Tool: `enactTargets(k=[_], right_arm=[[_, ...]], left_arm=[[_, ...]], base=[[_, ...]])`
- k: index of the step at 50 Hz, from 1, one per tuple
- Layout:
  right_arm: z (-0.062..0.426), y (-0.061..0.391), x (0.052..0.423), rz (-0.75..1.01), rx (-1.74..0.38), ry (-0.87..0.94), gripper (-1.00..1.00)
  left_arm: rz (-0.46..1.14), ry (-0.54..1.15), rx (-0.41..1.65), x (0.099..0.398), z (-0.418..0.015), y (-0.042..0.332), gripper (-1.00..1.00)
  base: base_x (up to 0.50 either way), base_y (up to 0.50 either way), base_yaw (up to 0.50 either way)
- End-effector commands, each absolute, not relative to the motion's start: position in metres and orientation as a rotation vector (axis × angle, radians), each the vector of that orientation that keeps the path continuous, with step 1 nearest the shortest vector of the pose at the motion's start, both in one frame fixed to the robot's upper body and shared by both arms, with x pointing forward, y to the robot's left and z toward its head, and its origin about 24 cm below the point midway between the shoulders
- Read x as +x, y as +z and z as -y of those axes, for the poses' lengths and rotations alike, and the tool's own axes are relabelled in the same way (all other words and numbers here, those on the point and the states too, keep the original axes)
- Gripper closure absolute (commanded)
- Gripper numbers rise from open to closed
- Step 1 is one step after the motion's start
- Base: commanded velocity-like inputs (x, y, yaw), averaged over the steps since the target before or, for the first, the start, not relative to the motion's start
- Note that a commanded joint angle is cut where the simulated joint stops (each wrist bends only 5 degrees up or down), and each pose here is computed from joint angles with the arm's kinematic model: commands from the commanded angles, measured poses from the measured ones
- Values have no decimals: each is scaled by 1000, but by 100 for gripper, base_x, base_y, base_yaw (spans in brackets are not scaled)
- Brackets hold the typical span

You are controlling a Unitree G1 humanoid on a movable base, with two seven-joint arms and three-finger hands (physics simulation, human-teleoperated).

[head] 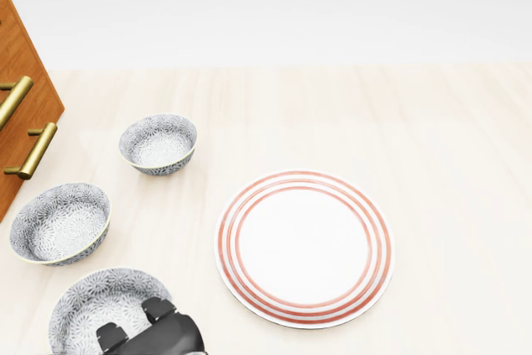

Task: Put the bowl at the front on the plate.

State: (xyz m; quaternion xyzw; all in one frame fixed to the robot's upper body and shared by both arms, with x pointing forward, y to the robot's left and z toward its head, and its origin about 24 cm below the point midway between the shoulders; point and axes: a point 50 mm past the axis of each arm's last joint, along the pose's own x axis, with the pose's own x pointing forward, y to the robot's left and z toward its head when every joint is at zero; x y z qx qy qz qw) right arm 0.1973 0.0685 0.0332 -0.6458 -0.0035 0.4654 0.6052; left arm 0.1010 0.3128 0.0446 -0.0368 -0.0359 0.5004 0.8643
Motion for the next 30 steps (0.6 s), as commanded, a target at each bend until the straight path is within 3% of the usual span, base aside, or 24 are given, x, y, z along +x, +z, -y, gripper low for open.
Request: enactTargets(k=[1,8,9,11,30], right_arm=[[-62,21,205,-65,-1514,1086,-100],[-60,16,211,-99,-1506,1097,-100],[-60,18,212,-97,-1502,1090,56],[-61,20,213,-92,-1493,1085,100],[-51,46,229,-23,-1498,961,100]], left_arm=[[83,1048,-75,101,-313,47,-100],[83,1047,-75,101,-313,46,-100],[84,1048,-76,101,-313,47,-100],[83,1048,-76,101,-313,46,-100],[68,1045,-79,101,-313,43,-100]], base=[[0,0,0],[0,0,0],[0,0,0],[0,0,0],[0,0,0]])
